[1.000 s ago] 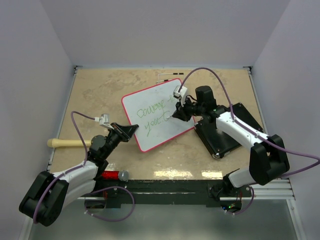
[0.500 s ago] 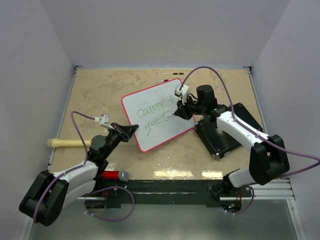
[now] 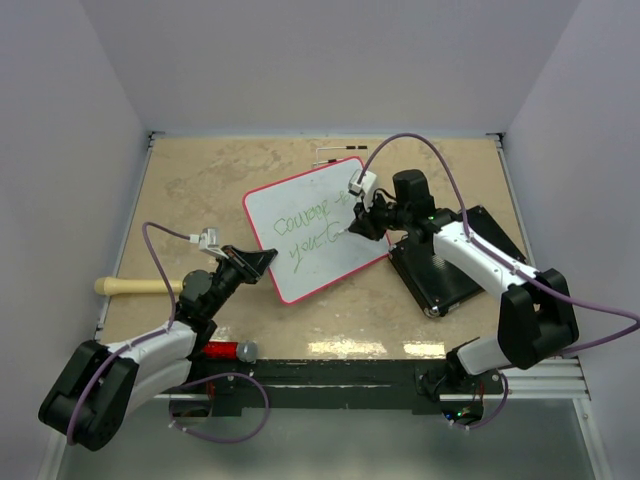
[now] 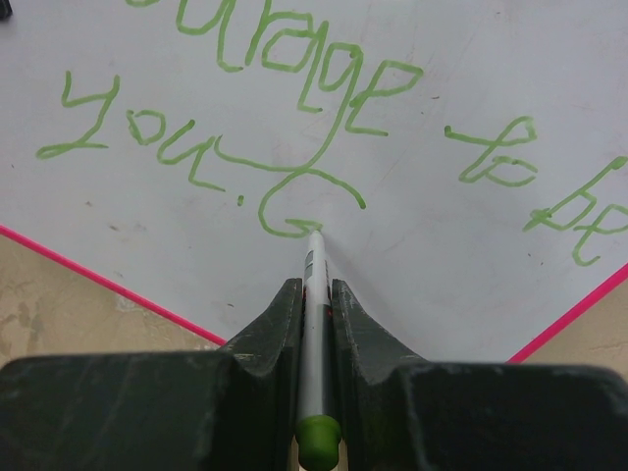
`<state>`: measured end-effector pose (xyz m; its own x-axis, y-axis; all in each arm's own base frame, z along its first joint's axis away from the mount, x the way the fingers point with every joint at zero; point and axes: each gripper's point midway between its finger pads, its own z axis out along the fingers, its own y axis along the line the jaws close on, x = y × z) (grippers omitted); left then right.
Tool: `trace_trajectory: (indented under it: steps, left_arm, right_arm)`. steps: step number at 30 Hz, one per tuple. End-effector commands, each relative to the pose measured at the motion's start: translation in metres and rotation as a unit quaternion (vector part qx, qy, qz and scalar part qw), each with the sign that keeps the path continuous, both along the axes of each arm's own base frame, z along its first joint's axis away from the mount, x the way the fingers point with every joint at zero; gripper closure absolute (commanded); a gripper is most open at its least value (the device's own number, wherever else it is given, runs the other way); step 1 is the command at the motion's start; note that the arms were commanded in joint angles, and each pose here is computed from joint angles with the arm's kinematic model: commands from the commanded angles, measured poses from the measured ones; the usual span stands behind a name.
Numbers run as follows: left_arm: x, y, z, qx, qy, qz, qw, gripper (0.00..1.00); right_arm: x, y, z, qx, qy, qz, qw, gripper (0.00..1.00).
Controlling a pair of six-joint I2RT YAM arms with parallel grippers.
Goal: Write a sentence on the whiteboard
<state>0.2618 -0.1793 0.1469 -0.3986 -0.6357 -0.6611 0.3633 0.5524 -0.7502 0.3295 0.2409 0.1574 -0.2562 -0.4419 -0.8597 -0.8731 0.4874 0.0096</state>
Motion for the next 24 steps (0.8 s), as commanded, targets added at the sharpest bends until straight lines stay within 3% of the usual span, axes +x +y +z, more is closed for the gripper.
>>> trace_trajectory:
  steps: [1,10,18,24]
  left_arm:
    - [-0.018,-0.01,-0.015,0.045,-0.023,-0.053,0.997,1.0]
    - [-0.018,-0.01,-0.016,0.046,-0.022,-0.056,0.997,1.0]
    - [-0.019,-0.01,-0.017,0.048,-0.021,-0.056,0.997,1.0]
    - [-0.021,-0.01,-0.016,0.049,-0.023,-0.057,0.997,1.0]
  right_arm:
    - [-0.003,0.001,-0.003,-0.01,0.009,0.02,1.0,1.0]
    - [-0.018,-0.004,-0.013,-0.033,0.026,0.042,0.998,1.0]
    - [-0.016,0.005,0.063,0.038,-0.057,0.047,0.997,1.0]
    - [-0.015,-0.002,0.064,0.046,-0.066,0.043,0.996,1.0]
